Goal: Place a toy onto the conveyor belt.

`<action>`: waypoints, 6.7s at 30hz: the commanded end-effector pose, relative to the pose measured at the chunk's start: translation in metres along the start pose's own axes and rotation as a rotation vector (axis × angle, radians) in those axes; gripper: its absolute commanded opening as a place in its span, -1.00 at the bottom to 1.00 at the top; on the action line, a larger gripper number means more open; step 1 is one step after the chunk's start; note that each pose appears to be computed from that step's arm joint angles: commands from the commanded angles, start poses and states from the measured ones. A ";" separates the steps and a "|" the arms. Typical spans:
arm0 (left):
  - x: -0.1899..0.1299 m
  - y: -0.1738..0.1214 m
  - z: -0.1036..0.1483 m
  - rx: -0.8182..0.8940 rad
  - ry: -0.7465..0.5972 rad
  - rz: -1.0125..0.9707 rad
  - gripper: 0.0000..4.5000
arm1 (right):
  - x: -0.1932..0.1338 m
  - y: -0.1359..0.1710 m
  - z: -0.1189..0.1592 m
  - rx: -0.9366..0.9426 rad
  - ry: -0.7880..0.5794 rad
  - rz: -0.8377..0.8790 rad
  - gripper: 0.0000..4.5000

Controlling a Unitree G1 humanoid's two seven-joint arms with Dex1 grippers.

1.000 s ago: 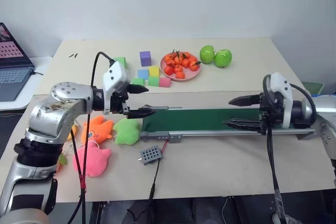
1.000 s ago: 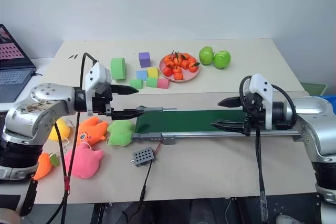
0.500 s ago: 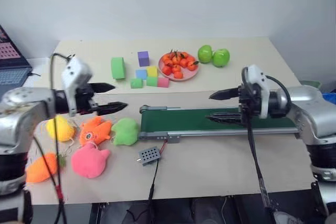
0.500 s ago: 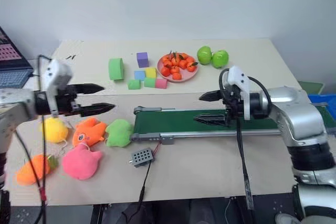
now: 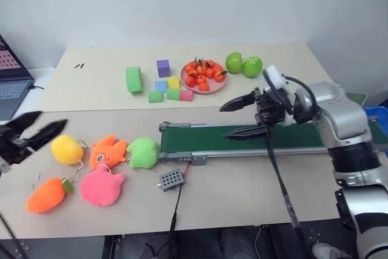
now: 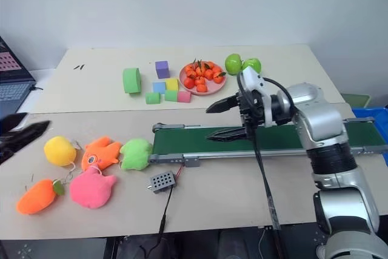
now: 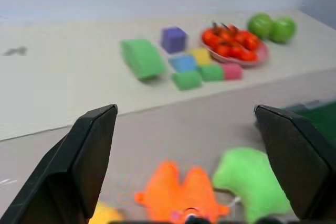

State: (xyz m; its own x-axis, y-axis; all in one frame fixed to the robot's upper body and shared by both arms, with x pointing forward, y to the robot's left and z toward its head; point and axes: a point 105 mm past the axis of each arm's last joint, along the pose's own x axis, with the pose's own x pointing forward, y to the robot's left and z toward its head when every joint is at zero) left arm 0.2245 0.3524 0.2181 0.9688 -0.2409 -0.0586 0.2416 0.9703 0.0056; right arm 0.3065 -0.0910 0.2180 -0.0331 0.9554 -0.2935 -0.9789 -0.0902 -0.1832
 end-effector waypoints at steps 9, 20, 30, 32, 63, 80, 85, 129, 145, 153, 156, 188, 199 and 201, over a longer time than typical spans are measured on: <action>-0.090 0.044 -0.086 -0.282 0.066 0.479 0.98 | 0.007 -0.013 0.006 -0.074 0.024 0.062 1.00; -0.138 0.048 -0.139 -0.287 0.131 0.716 0.98 | 0.008 -0.019 0.000 -0.071 0.034 0.056 1.00; -0.126 0.030 -0.155 -0.825 -0.111 0.565 0.98 | -0.002 -0.020 -0.004 -0.064 0.067 0.005 1.00; -0.134 0.031 -0.163 -0.921 -0.109 0.586 0.98 | -0.006 -0.021 -0.005 -0.063 0.082 -0.008 1.00; -0.093 0.040 -0.202 -1.451 -0.174 0.559 0.98 | -0.028 -0.017 0.002 -0.058 0.128 -0.085 1.00; -0.051 0.023 -0.205 -1.477 -0.118 0.459 0.98 | -0.035 -0.013 0.002 -0.058 0.150 -0.117 1.00; -0.053 0.023 -0.209 -1.486 -0.128 0.467 0.51 | -0.036 -0.012 0.002 -0.058 0.154 -0.123 1.00; 0.135 -0.176 0.086 1.197 -0.322 -0.431 -0.99 | -0.043 -0.015 -0.014 -0.028 0.137 -0.233 1.00; 0.154 -0.185 -0.004 1.708 -0.565 -0.546 -0.99 | -0.061 -0.002 -0.018 0.000 0.149 -0.378 1.00; 0.160 -0.205 -0.031 1.628 -0.593 -0.644 -0.99 | -0.063 0.002 -0.018 0.007 0.151 -0.407 1.00; 0.161 -0.214 -0.045 1.621 -0.582 -0.702 -0.99 | -0.064 0.003 -0.018 0.010 0.150 -0.416 1.00; 0.158 -0.206 -0.041 1.550 -0.551 -0.835 0.99 | -0.061 0.006 -0.019 0.027 0.150 -0.412 1.00; 0.148 -0.162 -0.002 0.688 -0.068 -0.855 0.99 | -0.078 0.001 -0.022 0.030 0.197 -0.437 1.00; 0.132 -0.144 0.028 0.370 -0.026 -0.851 0.99 | -0.081 0.004 -0.020 0.032 0.201 -0.429 1.00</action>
State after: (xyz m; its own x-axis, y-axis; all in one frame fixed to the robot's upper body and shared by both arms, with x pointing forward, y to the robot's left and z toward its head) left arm 0.3315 0.1706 0.1959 0.4908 -0.8282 -0.2704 0.8219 0.3372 0.4592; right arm 0.3127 -0.1709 0.2057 0.3986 0.8252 -0.4003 -0.9141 0.3219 -0.2466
